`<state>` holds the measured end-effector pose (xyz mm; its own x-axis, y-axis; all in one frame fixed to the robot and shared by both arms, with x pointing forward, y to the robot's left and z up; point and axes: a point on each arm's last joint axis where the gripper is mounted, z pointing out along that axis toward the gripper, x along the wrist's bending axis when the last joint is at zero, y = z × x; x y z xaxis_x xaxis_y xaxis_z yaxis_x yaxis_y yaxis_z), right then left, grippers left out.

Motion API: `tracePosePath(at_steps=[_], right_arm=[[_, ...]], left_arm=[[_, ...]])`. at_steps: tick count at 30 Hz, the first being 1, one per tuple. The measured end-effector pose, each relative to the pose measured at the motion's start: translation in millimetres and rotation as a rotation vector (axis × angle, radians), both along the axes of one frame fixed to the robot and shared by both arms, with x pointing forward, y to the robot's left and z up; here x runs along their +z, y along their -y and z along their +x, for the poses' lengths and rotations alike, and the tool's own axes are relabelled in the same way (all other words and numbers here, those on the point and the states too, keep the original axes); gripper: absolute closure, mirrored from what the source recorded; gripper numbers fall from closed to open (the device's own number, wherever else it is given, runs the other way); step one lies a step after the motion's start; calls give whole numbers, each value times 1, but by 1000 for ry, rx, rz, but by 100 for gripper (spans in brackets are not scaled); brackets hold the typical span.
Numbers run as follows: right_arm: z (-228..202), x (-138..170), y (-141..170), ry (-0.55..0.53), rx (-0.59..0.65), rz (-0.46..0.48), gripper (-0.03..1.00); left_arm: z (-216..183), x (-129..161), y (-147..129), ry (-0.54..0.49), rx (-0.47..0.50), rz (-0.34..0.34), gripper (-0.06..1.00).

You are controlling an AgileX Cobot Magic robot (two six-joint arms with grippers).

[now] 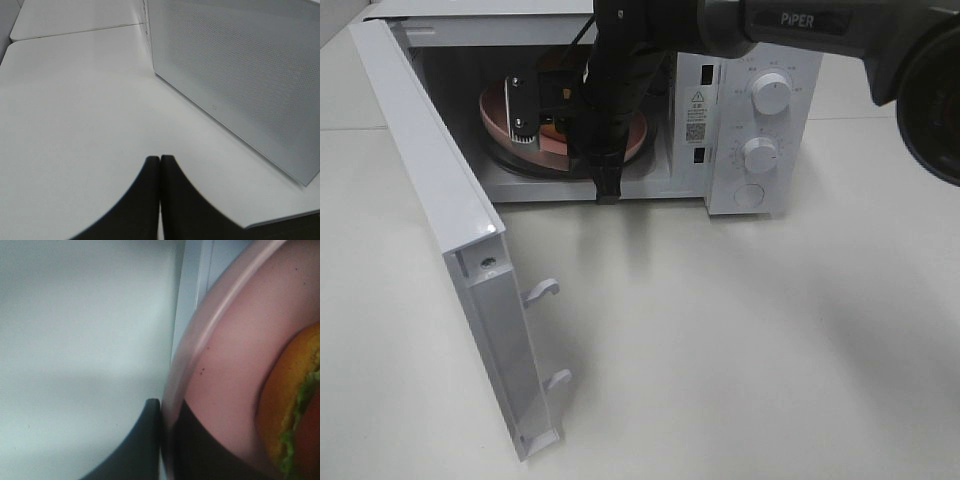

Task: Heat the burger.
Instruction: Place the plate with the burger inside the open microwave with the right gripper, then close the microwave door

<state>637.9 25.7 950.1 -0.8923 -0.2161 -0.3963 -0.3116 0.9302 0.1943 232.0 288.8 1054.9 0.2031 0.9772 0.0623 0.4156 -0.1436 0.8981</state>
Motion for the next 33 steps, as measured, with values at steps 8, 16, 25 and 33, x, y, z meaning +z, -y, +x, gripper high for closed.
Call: tracePosePath(at_steps=[8,16,25,33], right_arm=[[4,-12,-3,-57,-62,34,95],[8,-10,-3,-54,-139,82,90],[8,-10,-3,-97,-259,124,54],[5,5,0,-166,-440,187,29]], left_arm=[[0,0,0,0,0,0,94],[0,0,0,0,0,0,94],[0,0,0,0,0,0,94],[0,0,0,0,0,0,94]])
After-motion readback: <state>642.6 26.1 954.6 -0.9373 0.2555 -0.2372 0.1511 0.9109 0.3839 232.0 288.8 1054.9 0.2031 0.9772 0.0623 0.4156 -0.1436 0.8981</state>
